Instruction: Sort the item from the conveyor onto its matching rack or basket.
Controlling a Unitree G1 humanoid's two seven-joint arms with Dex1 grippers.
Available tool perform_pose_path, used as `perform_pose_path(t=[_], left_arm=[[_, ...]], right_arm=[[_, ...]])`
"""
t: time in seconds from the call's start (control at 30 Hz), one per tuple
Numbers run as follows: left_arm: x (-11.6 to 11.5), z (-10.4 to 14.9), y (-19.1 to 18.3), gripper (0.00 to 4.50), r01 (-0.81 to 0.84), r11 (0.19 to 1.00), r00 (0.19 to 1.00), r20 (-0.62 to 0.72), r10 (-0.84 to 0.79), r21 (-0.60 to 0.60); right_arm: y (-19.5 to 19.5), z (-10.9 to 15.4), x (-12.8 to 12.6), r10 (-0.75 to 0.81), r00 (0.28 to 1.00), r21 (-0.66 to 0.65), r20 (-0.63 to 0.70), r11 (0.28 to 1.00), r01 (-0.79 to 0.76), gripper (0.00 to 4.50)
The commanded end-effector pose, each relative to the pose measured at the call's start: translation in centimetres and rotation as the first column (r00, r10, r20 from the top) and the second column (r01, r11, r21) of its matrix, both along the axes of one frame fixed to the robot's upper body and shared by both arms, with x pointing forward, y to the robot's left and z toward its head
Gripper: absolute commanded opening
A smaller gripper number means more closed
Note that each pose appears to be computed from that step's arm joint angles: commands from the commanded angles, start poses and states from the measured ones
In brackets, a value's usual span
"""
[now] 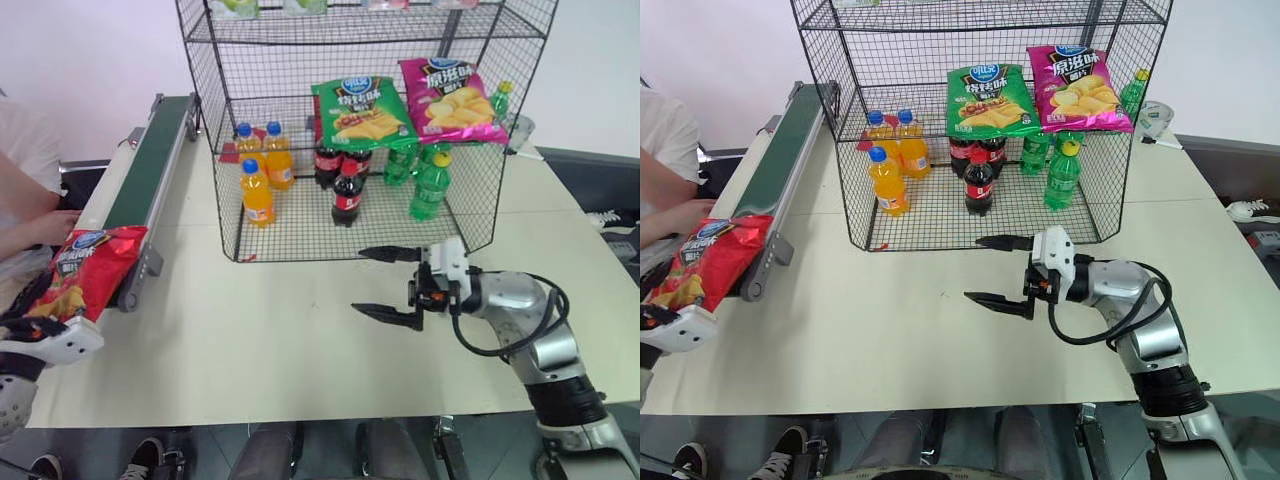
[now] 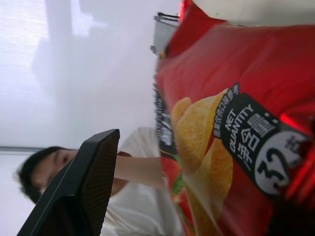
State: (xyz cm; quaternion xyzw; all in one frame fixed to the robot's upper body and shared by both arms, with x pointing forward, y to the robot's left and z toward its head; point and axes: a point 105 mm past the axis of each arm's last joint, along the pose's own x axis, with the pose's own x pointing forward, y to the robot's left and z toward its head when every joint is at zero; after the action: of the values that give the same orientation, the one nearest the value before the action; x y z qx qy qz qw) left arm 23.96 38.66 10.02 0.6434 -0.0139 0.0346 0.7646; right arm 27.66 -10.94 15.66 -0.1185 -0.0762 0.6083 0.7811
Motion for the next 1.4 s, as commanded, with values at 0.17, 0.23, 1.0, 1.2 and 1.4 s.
perform_pose_path(t=[0.17,0.23,1.0,1.2,1.4], left_arm=[[1.5,1.6,0.1,0.34,-0.02,0.999,0.998,0.064,0.022,-0.031],[1.5,1.6,0.1,0.05,-0.027,0.998,0.997,0.067,0.03,-0.05],[0.1,12.0,-11.8,0.05,0.316,0.937,0.892,0.288,-0.347,0.15],[2.1,15.4,-17.0,0.05,0.446,0.875,0.799,0.358,-0.484,0.189],[4.8,16.5,-21.0,0.05,0.543,0.824,0.722,0.41,-0.557,0.164]], right_arm=[[-1.0,0.8,0.4,-0.043,0.997,-0.007,0.058,0.999,0.044,4.5],[-1.1,0.7,0.3,-0.043,0.997,-0.01,0.056,0.999,0.044,4.5],[-7.8,3.2,0.8,-0.291,0.954,0.084,0.073,0.955,0.284,4.5],[-10.2,4.7,-0.2,-0.376,0.924,0.16,0.073,0.919,0.361,4.5],[-9.4,4.9,-0.3,-0.407,0.91,0.211,0.075,0.899,0.384,4.5]])
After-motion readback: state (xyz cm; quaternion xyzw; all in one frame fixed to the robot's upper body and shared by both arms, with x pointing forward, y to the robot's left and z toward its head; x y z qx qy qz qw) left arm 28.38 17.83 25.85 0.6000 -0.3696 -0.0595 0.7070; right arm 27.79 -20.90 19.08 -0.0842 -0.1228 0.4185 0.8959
